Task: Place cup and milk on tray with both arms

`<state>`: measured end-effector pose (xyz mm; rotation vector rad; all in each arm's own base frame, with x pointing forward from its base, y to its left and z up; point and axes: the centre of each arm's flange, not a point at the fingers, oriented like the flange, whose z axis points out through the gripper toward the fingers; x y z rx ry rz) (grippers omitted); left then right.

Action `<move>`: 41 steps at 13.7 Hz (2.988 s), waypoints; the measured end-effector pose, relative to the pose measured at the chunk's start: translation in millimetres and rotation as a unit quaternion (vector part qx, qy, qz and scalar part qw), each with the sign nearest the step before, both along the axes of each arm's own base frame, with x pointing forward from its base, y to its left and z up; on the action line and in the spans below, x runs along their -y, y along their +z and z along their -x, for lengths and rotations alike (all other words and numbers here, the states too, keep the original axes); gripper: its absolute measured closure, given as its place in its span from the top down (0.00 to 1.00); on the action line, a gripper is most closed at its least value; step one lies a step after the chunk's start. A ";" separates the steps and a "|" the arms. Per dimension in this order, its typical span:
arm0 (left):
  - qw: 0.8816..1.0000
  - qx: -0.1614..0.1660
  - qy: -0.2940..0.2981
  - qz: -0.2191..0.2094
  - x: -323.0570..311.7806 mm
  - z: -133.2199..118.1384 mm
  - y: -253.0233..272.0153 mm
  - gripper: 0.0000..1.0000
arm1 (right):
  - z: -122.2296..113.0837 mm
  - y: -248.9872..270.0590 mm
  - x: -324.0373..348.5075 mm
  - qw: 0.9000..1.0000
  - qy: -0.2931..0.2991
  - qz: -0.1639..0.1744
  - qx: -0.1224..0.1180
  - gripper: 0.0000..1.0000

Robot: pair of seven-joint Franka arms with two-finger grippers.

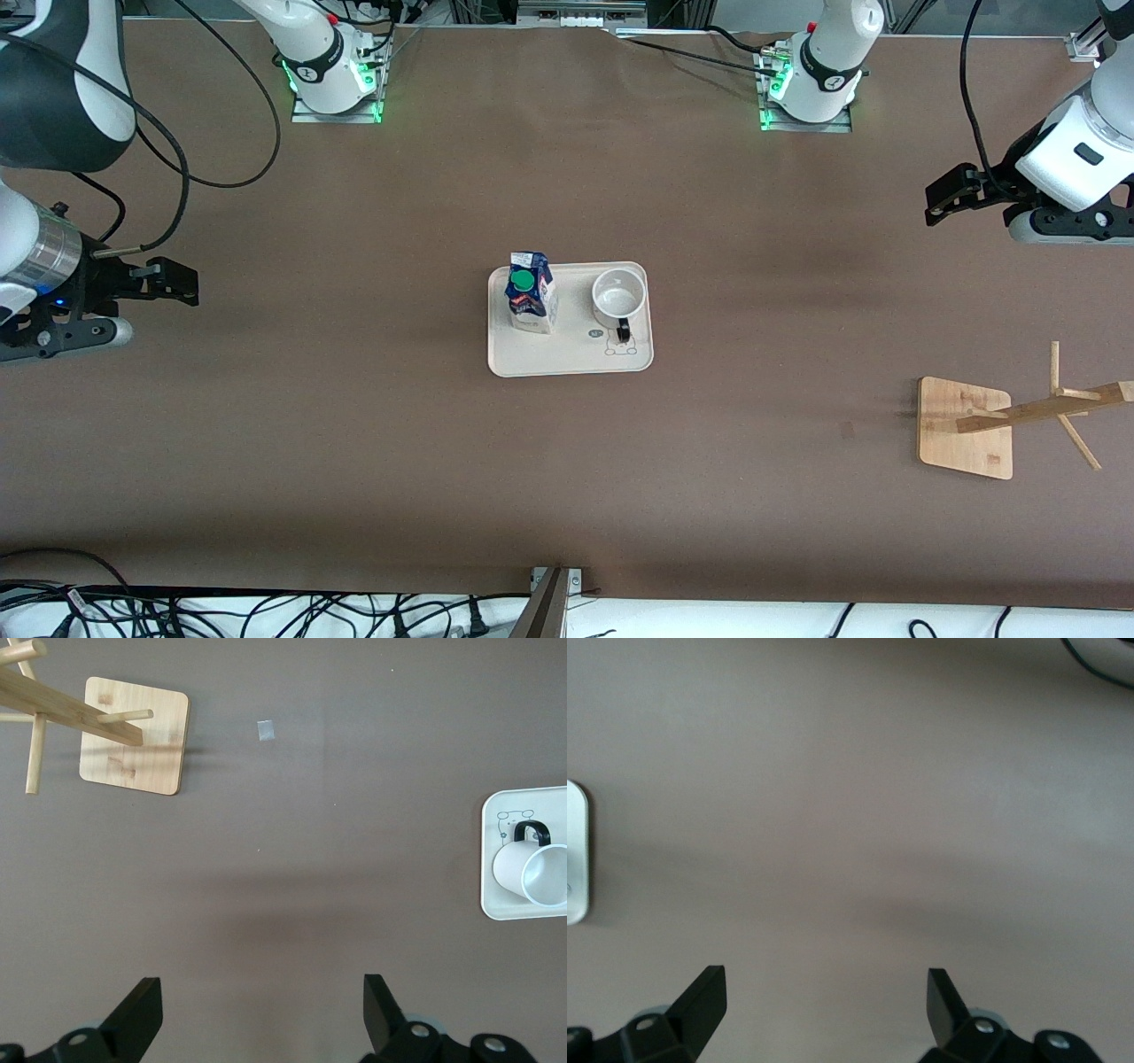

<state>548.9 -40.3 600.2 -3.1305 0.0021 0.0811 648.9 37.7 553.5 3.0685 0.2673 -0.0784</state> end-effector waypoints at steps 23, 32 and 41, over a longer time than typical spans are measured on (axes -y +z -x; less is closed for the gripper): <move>1.000 0.000 0.000 0.000 0.4 0.0 0.1 1.00 | 26.7 22.8 92.7 0.999 -0.035 0.006 0.028 1.00; 1.000 0.000 0.000 0.000 0.5 0.0 0.1 1.00 | 25.8 23.7 82.4 0.999 -0.026 0.004 0.029 1.00; 1.000 0.000 0.000 0.000 0.5 0.0 0.1 1.00 | 26.9 23.7 75.5 0.999 -0.025 0.010 0.024 1.00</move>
